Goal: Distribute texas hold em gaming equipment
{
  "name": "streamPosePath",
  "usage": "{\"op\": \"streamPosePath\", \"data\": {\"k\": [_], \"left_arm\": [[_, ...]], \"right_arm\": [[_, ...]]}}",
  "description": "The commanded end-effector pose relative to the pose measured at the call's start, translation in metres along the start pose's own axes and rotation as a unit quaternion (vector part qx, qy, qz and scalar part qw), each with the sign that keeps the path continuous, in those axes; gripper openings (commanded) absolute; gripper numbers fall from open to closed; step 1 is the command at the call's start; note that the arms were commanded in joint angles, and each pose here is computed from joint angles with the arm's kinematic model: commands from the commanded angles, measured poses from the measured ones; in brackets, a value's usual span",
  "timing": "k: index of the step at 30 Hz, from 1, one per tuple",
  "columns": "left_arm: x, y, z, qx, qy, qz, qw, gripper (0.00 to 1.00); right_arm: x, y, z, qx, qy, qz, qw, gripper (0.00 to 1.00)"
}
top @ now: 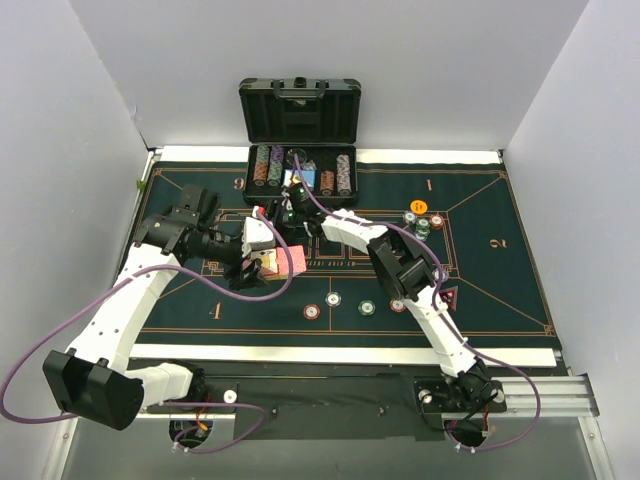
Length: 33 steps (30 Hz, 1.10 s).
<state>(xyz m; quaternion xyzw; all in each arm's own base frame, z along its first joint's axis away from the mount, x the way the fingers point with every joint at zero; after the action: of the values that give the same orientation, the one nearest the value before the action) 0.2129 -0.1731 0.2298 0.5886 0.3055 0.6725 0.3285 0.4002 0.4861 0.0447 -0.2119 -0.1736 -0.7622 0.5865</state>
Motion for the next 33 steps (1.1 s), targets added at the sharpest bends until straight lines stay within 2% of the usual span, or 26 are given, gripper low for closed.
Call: {"op": "streamPosePath", "data": {"k": [1,10,13,18,20,21,22,23,24,25,28,33], "left_arm": [[0.008,0.018,0.001,-0.022,0.009,-0.029,0.999,0.14],[0.007,0.018,0.002,-0.02,0.009,-0.03,0.999,0.14],[0.008,0.018,0.002,-0.019,0.01,-0.03,0.999,0.14],[0.007,0.019,0.003,-0.021,0.01,-0.03,0.999,0.14],[0.006,0.018,0.003,-0.02,0.01,-0.031,0.999,0.14],[0.006,0.018,0.003,-0.02,0.009,-0.031,0.999,0.14],[0.006,0.017,0.003,-0.021,0.01,-0.029,0.999,0.14],[0.006,0.018,0.003,-0.022,0.01,-0.03,0.999,0.14],[0.006,0.017,0.003,-0.022,0.01,-0.028,0.999,0.14],[0.006,0.017,0.003,-0.022,0.01,-0.028,0.999,0.14],[0.006,0.016,0.003,-0.024,0.009,-0.026,0.999,0.14],[0.003,0.014,0.003,-0.026,0.007,-0.026,0.999,0.14]], "right_arm": [[0.041,0.016,0.054,0.038,0.042,-0.027,0.998,0.51],[0.098,0.044,0.11,0.06,0.098,-0.061,0.992,0.55],[0.114,0.045,0.102,0.062,0.078,-0.066,0.993,0.6],[0.156,0.022,0.068,0.063,0.047,-0.071,0.994,0.65],[0.178,0.01,0.058,0.06,0.054,-0.077,0.994,0.7],[0.199,0.007,0.071,0.06,0.074,-0.091,0.991,0.71],[0.202,-0.002,0.054,0.049,0.072,-0.088,0.992,0.73],[0.222,-0.004,0.066,0.045,0.095,-0.1,0.989,0.74],[0.225,-0.011,0.054,0.037,0.104,-0.098,0.989,0.77],[0.243,-0.016,0.068,0.039,0.129,-0.108,0.985,0.78],[0.261,-0.037,0.058,0.038,0.133,-0.108,0.985,0.84],[0.29,-0.056,0.062,0.055,0.132,-0.122,0.982,0.86]]}}
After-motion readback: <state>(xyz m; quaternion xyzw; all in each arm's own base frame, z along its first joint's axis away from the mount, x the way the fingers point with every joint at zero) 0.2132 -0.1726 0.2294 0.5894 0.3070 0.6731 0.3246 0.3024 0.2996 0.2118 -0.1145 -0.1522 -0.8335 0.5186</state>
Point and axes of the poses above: each gripper's point midway between its finger pads, its own x axis back along the fingers, its own z axis along the line the jaws close on, y = z × x, the point moved 1 cm from there along x, back along the fingers, and after that the axes turned 9 degrees about -x, right-handed, at the moved point
